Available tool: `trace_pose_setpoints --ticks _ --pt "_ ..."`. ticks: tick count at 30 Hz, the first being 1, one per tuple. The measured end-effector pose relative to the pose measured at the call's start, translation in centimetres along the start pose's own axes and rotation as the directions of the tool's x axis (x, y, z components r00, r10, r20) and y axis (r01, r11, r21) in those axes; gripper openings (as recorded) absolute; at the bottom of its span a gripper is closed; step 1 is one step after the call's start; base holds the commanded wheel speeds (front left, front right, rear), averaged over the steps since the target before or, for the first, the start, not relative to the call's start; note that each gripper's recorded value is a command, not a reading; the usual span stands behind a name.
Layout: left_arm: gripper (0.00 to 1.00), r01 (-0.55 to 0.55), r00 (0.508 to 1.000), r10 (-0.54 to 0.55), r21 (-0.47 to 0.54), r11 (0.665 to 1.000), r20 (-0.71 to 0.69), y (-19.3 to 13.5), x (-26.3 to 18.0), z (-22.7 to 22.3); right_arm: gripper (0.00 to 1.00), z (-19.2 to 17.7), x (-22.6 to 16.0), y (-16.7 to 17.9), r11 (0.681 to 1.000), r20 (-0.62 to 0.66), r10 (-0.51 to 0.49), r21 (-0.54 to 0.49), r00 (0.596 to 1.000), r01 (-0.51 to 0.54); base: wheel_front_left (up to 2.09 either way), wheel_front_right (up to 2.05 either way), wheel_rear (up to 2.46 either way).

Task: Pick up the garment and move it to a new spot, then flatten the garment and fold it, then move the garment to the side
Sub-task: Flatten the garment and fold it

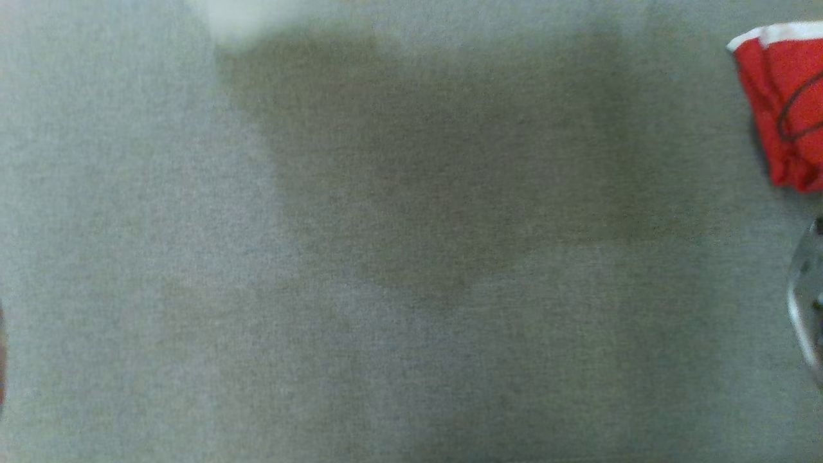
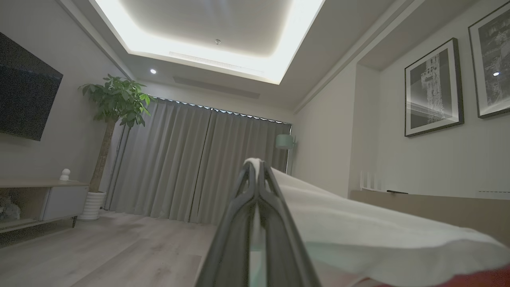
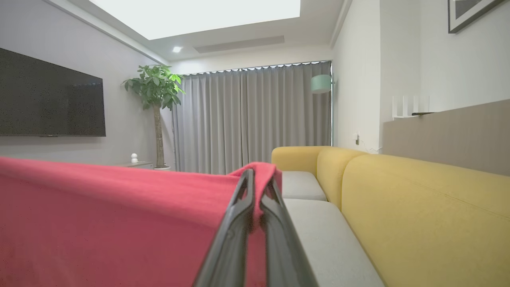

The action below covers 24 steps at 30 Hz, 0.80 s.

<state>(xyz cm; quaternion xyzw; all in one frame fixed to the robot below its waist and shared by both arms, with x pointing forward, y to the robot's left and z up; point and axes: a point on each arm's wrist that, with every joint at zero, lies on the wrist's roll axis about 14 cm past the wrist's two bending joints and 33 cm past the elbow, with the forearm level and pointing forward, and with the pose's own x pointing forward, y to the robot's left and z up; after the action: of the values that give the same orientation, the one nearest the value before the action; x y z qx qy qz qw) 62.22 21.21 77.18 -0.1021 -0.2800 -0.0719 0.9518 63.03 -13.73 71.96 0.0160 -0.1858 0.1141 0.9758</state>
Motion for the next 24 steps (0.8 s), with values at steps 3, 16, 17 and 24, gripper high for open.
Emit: trace_pose_setpoints --ticks 3,16,17,24 --pt "0.00 -0.002 1.000 0.002 0.022 1.000 0.004 0.6 0.8 -1.4 0.00 -2.6 1.3 -0.1 1.000 -0.021 0.003 -0.018 1.000 -0.003 0.00 0.00 0.00" --pt "0.00 0.065 0.878 -0.030 0.057 0.996 -0.477 0.6 -13.1 -16.7 0.00 -21.6 -10.2 2.3 0.992 -0.588 0.084 -0.029 0.804 -0.125 0.00 0.00 0.00" --pt "0.00 0.078 0.857 -0.035 0.062 0.995 -0.515 0.6 -14.8 -17.5 0.00 -22.4 -11.5 2.2 0.990 -0.625 0.086 -0.030 0.776 -0.134 0.00 0.00 0.00" --pt "0.00 0.139 0.761 -0.075 0.048 0.989 -0.644 0.1 -22.2 -18.8 0.00 -23.6 -15.8 2.3 0.981 -0.731 0.112 -0.028 0.674 -0.192 0.00 0.00 0.00"
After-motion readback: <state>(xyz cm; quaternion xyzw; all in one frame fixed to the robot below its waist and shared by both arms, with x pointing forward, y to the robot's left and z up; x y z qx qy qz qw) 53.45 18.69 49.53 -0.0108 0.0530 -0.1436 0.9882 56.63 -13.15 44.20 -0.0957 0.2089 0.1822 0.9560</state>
